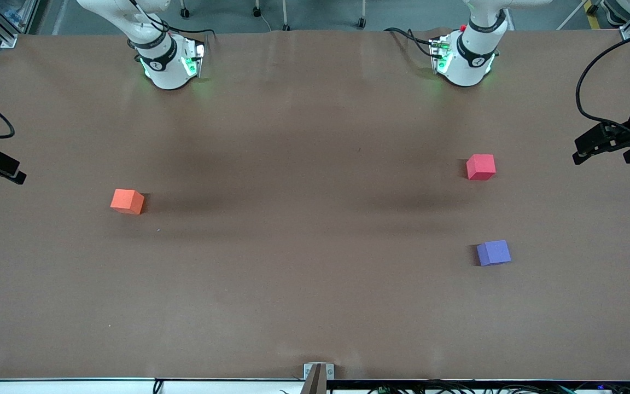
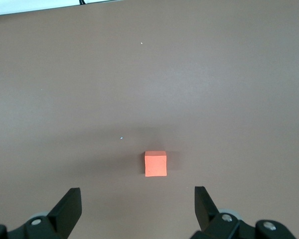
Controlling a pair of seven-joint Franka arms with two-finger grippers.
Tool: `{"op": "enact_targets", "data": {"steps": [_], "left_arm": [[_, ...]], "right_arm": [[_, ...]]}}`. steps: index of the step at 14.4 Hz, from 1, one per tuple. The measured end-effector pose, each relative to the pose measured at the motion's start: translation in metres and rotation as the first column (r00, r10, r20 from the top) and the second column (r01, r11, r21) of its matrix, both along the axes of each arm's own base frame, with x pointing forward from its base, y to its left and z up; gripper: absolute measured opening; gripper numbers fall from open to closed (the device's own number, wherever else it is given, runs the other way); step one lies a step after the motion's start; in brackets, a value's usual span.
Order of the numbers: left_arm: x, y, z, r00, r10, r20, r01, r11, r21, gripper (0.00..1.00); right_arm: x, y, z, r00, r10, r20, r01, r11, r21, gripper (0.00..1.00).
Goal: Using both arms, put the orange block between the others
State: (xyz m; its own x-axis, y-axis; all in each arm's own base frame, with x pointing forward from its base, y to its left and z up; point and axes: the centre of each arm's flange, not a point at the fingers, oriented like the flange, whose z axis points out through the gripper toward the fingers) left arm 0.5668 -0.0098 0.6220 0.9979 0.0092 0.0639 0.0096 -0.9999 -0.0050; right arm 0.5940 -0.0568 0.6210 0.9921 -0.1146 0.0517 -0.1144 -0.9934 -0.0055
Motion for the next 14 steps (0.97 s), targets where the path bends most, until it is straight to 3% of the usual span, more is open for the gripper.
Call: {"op": "enact_targets", "data": {"steps": [7,9,14], "left_arm": [[0.0,-0.001,0.001,1.0,0.007,0.002,-0.007,1.0,-0.001,1.0],[0.0,-0.001,0.001,1.0,0.003,0.002,-0.003,1.0,0.0,1.0],[0.0,0.0,0.001,0.999,-0.045,0.002,0.045,0.999,0.003,1.0]], "right_arm": [[-0.001,-0.001,-0.005,1.0,0.005,-0.015,-0.006,0.999,-0.035,1.0],[-0.001,-0.001,-0.018,0.999,0.005,-0.041,-0.007,0.999,-0.032,1.0],[-0.004,-0.001,-0.157,0.986,0.011,-0.169,-0.014,1.0,-0.02,1.0]]}}
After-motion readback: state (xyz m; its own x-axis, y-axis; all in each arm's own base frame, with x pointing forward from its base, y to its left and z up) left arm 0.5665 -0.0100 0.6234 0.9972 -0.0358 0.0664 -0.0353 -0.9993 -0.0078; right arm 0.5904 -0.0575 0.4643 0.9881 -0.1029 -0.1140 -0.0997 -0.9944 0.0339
